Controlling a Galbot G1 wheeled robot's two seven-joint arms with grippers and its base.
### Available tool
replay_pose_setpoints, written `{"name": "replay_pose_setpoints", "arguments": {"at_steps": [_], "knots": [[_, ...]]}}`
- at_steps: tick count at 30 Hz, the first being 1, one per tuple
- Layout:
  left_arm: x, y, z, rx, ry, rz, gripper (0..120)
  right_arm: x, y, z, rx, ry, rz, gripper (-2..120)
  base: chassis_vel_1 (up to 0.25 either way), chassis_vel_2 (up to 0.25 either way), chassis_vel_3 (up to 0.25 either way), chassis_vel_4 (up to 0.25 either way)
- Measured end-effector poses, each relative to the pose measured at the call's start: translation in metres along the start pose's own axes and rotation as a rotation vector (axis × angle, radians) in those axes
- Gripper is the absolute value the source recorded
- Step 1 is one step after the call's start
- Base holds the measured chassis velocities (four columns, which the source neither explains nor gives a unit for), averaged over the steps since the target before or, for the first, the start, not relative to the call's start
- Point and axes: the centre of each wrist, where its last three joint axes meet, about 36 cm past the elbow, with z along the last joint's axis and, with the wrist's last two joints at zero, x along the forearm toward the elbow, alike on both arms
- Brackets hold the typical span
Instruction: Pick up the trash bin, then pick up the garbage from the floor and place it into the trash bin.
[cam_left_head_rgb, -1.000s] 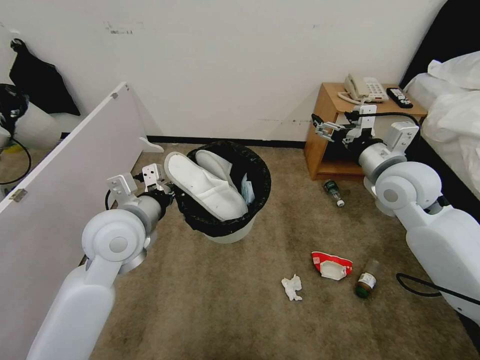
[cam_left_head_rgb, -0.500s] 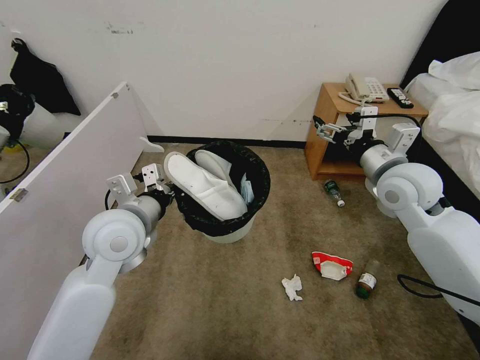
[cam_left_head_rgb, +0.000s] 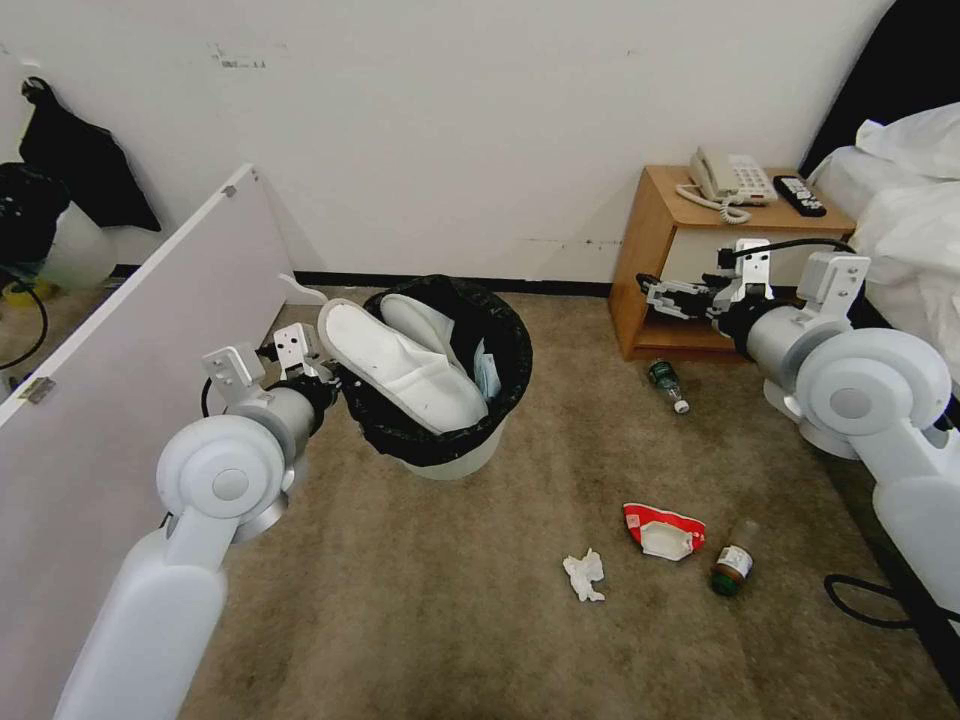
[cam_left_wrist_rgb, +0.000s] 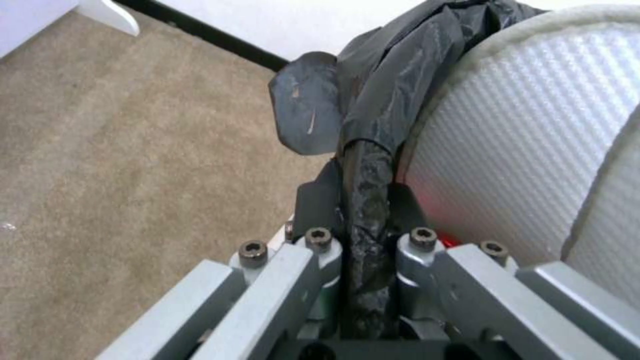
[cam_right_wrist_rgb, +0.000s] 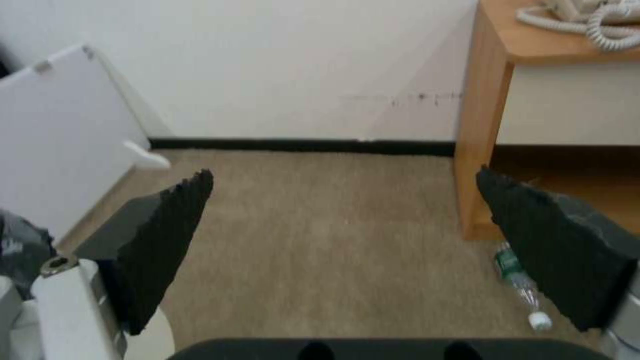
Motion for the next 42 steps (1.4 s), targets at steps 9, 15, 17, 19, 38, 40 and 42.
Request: {"name": "replay_pose_setpoints", "arguments": {"at_steps": [9, 15, 17, 19, 38, 40, 42], "knots": [[0.005, 0.006, -0.006, 0.016, -0.017, -0.007, 4, -0.010, -0.001, 0.011, 0.026, -0.166, 0.031, 100, 0.000, 0.000, 0.000, 0.000], [0.005, 0.005, -0.009, 0.022, -0.023, -0.002, 4, -0.012, -0.004, 0.014, 0.033, -0.255, 0.025, 100, 0.000, 0.000, 0.000, 0.000], [0.005, 0.005, -0.008, 0.023, -0.022, -0.002, 4, -0.013, -0.004, 0.014, 0.030, -0.261, 0.026, 100, 0.000, 0.000, 0.000, 0.000], [0.005, 0.005, -0.008, 0.023, -0.021, -0.002, 4, -0.014, -0.004, 0.014, 0.025, -0.268, 0.026, 100, 0.000, 0.000, 0.000, 0.000], [0.005, 0.006, -0.008, 0.022, -0.017, -0.004, 4, -0.022, -0.007, 0.016, 0.006, -0.299, 0.021, 100, -0.013, 0.011, 0.010, -0.014], [0.005, 0.005, -0.008, 0.023, -0.017, -0.003, 4, -0.023, -0.008, 0.017, 0.008, -0.304, 0.016, 100, 0.000, 0.000, 0.000, 0.000], [0.005, 0.005, -0.008, 0.023, -0.017, -0.003, 4, -0.023, -0.008, 0.017, 0.008, -0.304, 0.016, 100, 0.000, 0.000, 0.000, 0.000]]}}
